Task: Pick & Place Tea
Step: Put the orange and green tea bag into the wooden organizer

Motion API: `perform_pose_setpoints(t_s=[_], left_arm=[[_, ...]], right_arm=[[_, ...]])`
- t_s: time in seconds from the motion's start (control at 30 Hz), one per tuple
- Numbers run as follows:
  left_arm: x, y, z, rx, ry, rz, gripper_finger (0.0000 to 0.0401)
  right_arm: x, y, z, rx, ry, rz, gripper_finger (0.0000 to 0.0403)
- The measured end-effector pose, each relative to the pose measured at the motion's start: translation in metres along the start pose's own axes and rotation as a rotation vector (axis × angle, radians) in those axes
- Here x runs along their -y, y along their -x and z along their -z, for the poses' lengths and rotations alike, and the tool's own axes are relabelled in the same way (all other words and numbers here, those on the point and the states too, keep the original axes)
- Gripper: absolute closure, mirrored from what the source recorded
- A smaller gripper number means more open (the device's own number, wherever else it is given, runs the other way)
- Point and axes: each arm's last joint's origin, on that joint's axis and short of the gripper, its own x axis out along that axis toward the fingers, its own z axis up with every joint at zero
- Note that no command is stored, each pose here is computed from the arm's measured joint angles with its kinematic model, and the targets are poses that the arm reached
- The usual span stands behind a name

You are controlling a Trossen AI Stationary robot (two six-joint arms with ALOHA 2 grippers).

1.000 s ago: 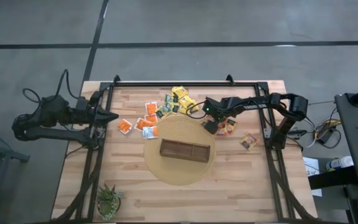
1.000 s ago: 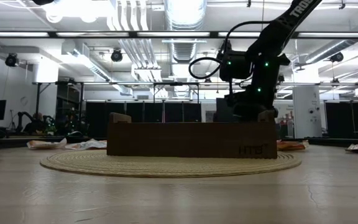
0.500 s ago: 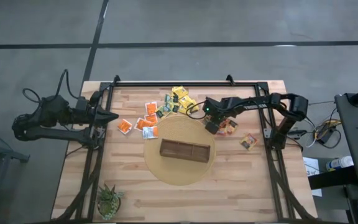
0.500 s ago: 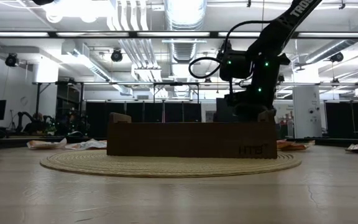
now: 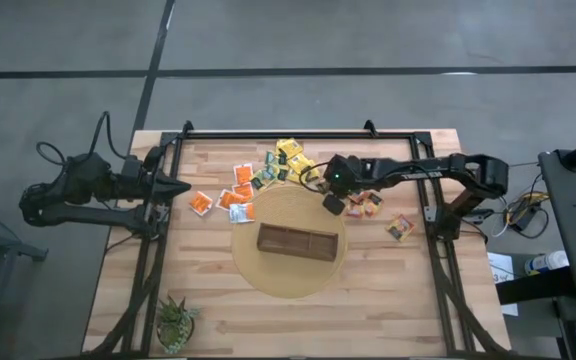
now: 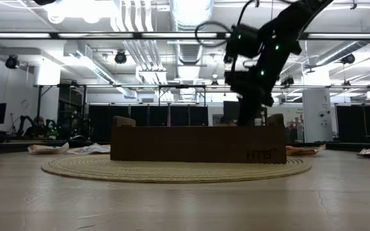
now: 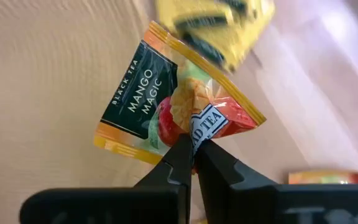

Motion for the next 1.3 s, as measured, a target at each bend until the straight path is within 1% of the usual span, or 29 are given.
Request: perform_pose_setpoints(t_s=[0.13, 0.33, 0.57, 0.67, 0.73, 0.8, 0.9, 1.0, 1.1, 1.2, 1.3], left_arm=[[0.000, 0.000, 0.000, 0.000, 0.000, 0.000, 0.0401], [0.000, 0.000, 0.000, -0.001, 0.000, 0.000, 0.0401], [0.000, 0.000, 0.000, -0.001, 0.000, 0.000, 0.0401], [0.000, 0.000, 0.000, -0.001, -0.001, 0.000, 0.0401], [0.000, 0.000, 0.000, 0.000, 0.001, 0.000, 0.0401], [0.000, -0.003, -0.001, 0.018, 0.008, 0.002, 0.0401], [0.000, -0.015, 0.001, 0.104, -0.005, 0.014, 0.0401], [-0.001, -0.033, 0.006, 0.214, 0.004, 0.030, 0.0401], [-0.002, -0.049, 0.016, 0.301, 0.043, 0.047, 0.0401], [-0.004, -0.062, 0.032, 0.336, 0.050, 0.053, 0.0401], [-0.006, -0.070, 0.050, 0.329, 0.062, 0.054, 0.0401]], right_arm=[[-0.011, 0.020, -0.004, 0.087, 0.023, -0.042, 0.0390], [-0.033, 0.049, -0.013, 0.275, 0.063, -0.135, 0.0390], [-0.064, 0.077, -0.015, 0.465, 0.242, -0.231, 0.0390], [-0.075, 0.086, -0.012, 0.510, 0.323, -0.254, 0.0390], [-0.079, 0.089, -0.010, 0.514, 0.355, -0.263, 0.0390], [-0.081, 0.090, -0.009, 0.517, 0.366, -0.269, 0.0390], [-0.081, 0.092, -0.009, 0.520, 0.350, -0.271, 0.0390], [-0.080, 0.092, -0.009, 0.524, 0.333, -0.241, 0.0390], [-0.080, 0.093, -0.009, 0.533, 0.323, -0.198, 0.0390], [-0.080, 0.093, -0.008, 0.540, 0.315, -0.131, 0.0390], [-0.080, 0.094, -0.007, 0.555, 0.327, -0.013, 0.0390]])
